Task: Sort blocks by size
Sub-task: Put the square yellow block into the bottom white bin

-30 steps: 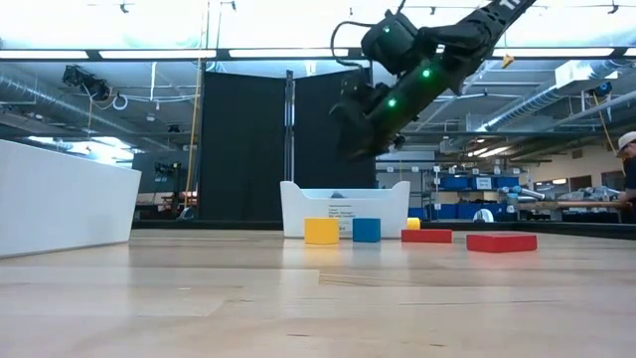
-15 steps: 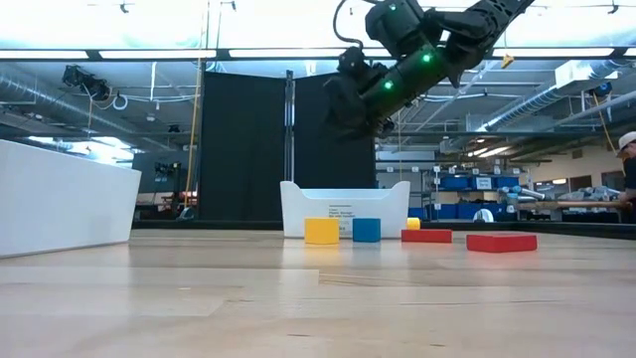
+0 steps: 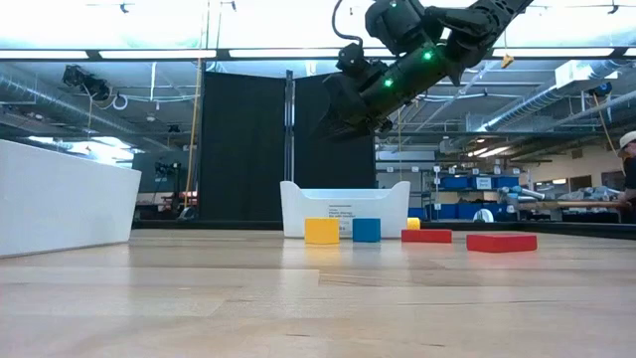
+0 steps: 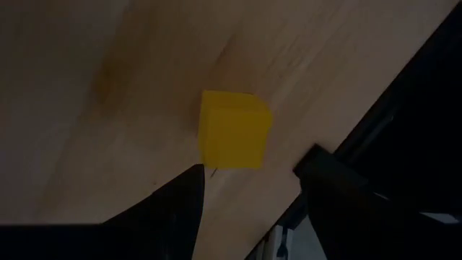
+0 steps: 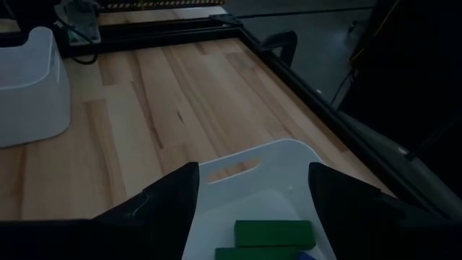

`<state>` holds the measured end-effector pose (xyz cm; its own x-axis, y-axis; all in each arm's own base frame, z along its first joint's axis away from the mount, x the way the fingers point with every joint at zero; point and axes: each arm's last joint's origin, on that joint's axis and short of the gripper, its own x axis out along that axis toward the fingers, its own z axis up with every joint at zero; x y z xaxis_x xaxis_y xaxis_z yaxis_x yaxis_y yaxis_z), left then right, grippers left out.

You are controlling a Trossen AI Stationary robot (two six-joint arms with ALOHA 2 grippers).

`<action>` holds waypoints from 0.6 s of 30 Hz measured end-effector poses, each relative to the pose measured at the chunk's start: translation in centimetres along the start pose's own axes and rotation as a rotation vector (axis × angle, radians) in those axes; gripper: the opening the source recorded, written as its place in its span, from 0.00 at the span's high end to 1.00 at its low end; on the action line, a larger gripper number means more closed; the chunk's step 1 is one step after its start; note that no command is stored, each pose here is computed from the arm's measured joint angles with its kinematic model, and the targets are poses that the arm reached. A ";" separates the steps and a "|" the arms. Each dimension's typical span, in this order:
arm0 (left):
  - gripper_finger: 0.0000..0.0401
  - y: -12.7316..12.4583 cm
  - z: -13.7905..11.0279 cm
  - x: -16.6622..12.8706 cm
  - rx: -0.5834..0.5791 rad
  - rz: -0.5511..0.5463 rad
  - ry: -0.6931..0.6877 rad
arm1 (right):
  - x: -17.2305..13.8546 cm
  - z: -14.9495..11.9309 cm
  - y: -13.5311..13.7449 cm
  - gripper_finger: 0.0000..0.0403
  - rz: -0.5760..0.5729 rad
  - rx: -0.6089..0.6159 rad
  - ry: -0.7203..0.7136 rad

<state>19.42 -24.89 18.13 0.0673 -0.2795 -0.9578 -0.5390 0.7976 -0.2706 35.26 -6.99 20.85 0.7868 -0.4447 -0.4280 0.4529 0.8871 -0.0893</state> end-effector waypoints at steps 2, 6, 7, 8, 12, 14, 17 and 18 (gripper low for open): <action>0.41 -0.2 0.0 0.0 0.002 -0.018 0.013 | 0.0 0.0 0.0 0.32 0.000 0.005 0.000; 0.41 -0.2 -0.2 0.0 0.012 -0.030 0.080 | 0.0 0.0 0.0 0.33 0.001 0.014 0.000; 0.41 -0.2 -0.3 0.0 0.021 -0.033 0.108 | 0.0 0.0 0.1 0.34 0.003 0.019 0.000; 0.41 -0.3 -0.3 0.0 0.023 -0.037 0.141 | -0.1 0.0 0.2 0.34 0.005 0.021 0.000; 0.41 -0.3 -0.1 -0.2 0.012 -0.062 0.282 | -0.2 0.0 0.8 0.34 0.021 0.015 -0.002; 0.41 -0.2 0.1 -0.2 0.002 -0.052 0.284 | -0.3 0.0 1.0 0.34 0.026 0.012 -0.003; 0.39 0.0 0.2 -0.2 -0.004 -0.031 0.242 | -0.3 0.0 1.0 0.34 0.025 0.013 -0.011; 0.38 0.0 0.3 -0.2 -0.005 -0.026 0.228 | -0.3 0.0 0.9 0.34 0.025 0.013 -0.011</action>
<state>19.64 -24.66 18.29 -0.1105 -0.4137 -0.9037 -0.5436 0.7864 -0.2935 35.48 -6.02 20.93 0.8026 -0.4238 -0.4198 0.4385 0.8963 -0.0666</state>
